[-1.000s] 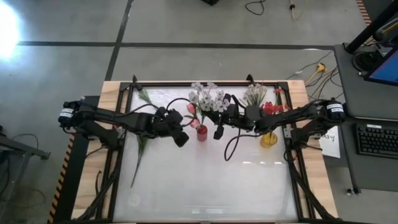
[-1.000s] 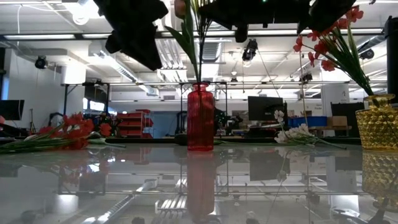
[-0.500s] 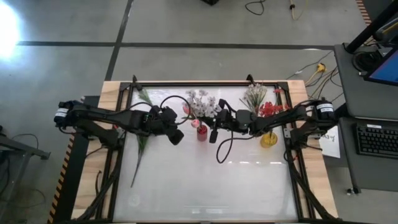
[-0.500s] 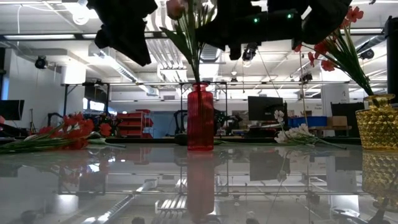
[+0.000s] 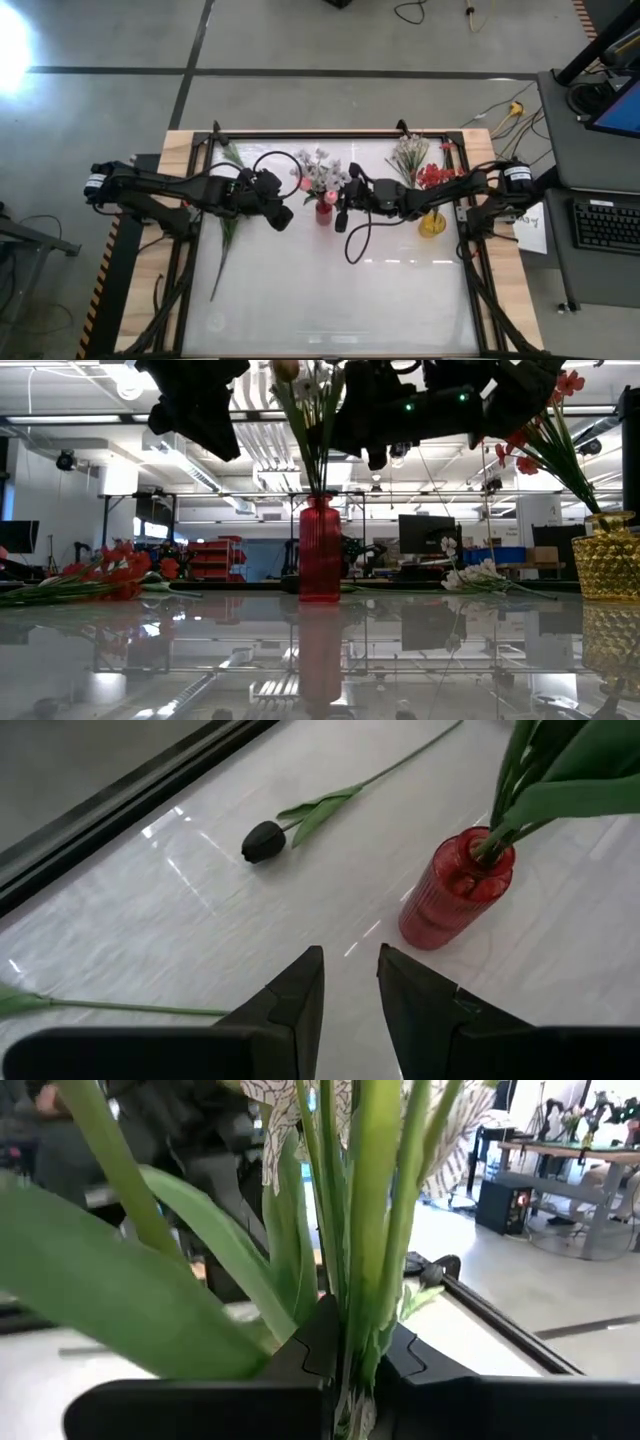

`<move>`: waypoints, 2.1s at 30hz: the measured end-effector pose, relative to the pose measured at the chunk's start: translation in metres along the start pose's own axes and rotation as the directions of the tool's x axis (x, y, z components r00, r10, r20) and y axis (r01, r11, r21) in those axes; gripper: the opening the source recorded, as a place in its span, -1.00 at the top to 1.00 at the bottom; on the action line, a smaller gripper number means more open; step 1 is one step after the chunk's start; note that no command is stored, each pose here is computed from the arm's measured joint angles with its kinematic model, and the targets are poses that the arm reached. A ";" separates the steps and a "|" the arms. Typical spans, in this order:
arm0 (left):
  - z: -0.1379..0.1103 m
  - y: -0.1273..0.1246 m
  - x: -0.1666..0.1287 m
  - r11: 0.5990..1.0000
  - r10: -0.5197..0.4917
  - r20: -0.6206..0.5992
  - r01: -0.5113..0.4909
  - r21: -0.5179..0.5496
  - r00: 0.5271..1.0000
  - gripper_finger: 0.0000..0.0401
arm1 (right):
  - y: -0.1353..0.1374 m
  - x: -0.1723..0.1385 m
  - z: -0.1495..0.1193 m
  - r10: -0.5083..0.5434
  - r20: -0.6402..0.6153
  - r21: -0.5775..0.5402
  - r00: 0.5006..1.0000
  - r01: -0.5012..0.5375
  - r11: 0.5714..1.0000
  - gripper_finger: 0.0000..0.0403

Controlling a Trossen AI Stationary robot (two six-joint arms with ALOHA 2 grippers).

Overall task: Sort flowers into vase by color
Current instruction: Put the bottom white flowers into the red vase

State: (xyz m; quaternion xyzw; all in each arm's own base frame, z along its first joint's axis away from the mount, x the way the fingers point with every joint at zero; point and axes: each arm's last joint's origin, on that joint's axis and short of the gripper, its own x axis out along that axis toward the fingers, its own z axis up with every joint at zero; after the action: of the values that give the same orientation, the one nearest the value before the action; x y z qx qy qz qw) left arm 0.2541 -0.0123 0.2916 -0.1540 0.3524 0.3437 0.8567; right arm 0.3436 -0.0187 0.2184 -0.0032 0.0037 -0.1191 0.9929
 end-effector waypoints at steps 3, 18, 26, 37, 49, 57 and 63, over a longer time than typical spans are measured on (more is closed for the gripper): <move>0.000 0.000 0.000 1.000 0.000 0.000 0.000 0.000 1.000 0.57 | 0.000 -0.001 -0.004 0.000 -0.035 -0.021 0.999 -0.001 1.000 0.94; 0.000 0.000 0.000 1.000 0.000 0.002 0.000 -0.002 1.000 0.57 | 0.000 -0.001 -0.015 -0.001 -0.111 -0.111 0.994 -0.012 0.994 0.86; 0.001 0.002 -0.004 0.999 -0.008 0.011 0.008 -0.041 1.000 0.57 | -0.002 -0.009 0.007 0.000 -0.080 -0.141 0.997 -0.012 0.990 0.33; 0.005 0.004 -0.009 0.995 -0.029 0.039 0.033 -0.089 0.999 0.57 | -0.005 -0.036 0.039 0.073 -0.129 -0.103 0.989 -0.086 0.991 0.00; 0.008 0.006 -0.006 0.994 -0.022 0.049 0.027 -0.104 0.999 0.57 | -0.009 -0.050 0.050 0.068 -0.182 -0.042 0.981 -0.077 0.996 0.00; 0.008 0.006 -0.006 0.994 -0.027 0.044 0.032 -0.103 0.999 0.57 | -0.010 -0.054 0.064 0.050 -0.331 -0.038 0.942 -0.067 0.997 0.00; 0.009 0.005 -0.007 0.993 -0.037 0.055 0.043 -0.112 0.998 0.57 | -0.010 -0.055 0.073 0.038 -0.483 -0.048 0.875 -0.069 0.996 0.00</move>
State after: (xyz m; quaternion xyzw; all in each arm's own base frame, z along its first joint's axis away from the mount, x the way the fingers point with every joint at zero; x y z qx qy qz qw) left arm 0.2515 -0.0072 0.3024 -0.2001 0.3066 0.3500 0.8623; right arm 0.2889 -0.0150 0.2915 -0.0052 0.2543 -0.0885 0.9631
